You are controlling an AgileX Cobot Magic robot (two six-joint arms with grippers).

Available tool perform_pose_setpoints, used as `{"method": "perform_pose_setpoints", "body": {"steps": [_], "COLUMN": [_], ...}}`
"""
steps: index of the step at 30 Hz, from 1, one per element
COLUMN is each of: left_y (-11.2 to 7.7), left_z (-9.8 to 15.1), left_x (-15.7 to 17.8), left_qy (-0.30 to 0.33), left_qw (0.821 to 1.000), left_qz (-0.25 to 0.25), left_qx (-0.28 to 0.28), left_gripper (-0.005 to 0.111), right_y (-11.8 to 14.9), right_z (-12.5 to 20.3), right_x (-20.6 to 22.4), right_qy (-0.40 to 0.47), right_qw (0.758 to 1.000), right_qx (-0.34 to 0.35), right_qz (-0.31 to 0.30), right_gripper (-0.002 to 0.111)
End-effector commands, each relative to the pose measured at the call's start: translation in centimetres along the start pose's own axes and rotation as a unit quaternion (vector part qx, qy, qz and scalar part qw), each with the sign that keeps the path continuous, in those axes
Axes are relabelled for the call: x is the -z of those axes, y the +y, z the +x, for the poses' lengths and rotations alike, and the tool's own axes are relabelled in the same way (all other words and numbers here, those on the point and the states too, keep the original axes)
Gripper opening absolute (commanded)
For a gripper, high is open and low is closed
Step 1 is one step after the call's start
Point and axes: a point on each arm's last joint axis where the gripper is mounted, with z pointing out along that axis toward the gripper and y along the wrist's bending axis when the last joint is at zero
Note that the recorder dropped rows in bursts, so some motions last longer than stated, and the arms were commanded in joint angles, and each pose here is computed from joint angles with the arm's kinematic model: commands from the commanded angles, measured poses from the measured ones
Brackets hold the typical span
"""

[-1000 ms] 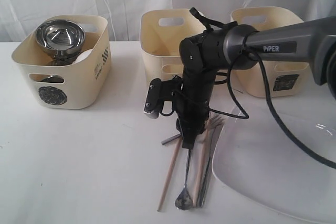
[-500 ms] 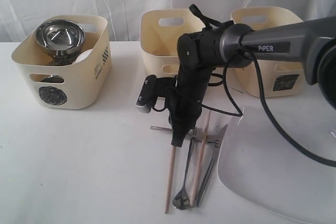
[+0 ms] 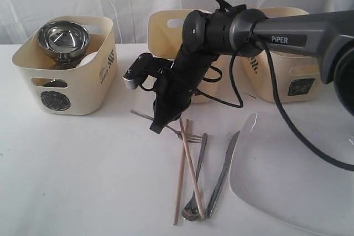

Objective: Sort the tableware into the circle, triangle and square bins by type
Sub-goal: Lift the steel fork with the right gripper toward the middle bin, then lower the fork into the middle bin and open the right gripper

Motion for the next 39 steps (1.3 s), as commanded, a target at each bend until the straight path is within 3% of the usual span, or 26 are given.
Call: {"method": "perform_pose_setpoints", "body": {"steps": [1,11,22,33,39], "left_y": [0.0,0.0,0.0,0.0,0.0], "left_z": [0.2,0.2,0.2,0.2,0.2], "left_x": [0.0,0.0,0.0,0.0,0.0], "left_qy": [0.002,0.002,0.002,0.002,0.002], "left_qw": [1.0,1.0,1.0,1.0,1.0], "left_qz": [0.002,0.002,0.002,0.002,0.002], "left_qx": [0.002,0.002,0.001,0.001,0.001], "left_gripper": [0.036,0.036,0.036,0.036,0.036], "right_y": [-0.7,-1.6,-0.3,-1.5,-3.5], "right_z": [-0.9,-2.2,-4.2,-5.8,-5.8], "right_x": [0.8,1.9,8.4,12.5,13.7], "right_qy": [-0.036,-0.094,-0.186,-0.295,-0.352], "right_qw": [0.999,0.991,0.975,0.926,0.884], "right_qx": [-0.018,-0.066,-0.07,-0.052,-0.063], "right_qz": [0.028,0.073,0.103,0.228,0.3], "right_gripper": [0.0,0.0,0.0,0.0,0.0]}}
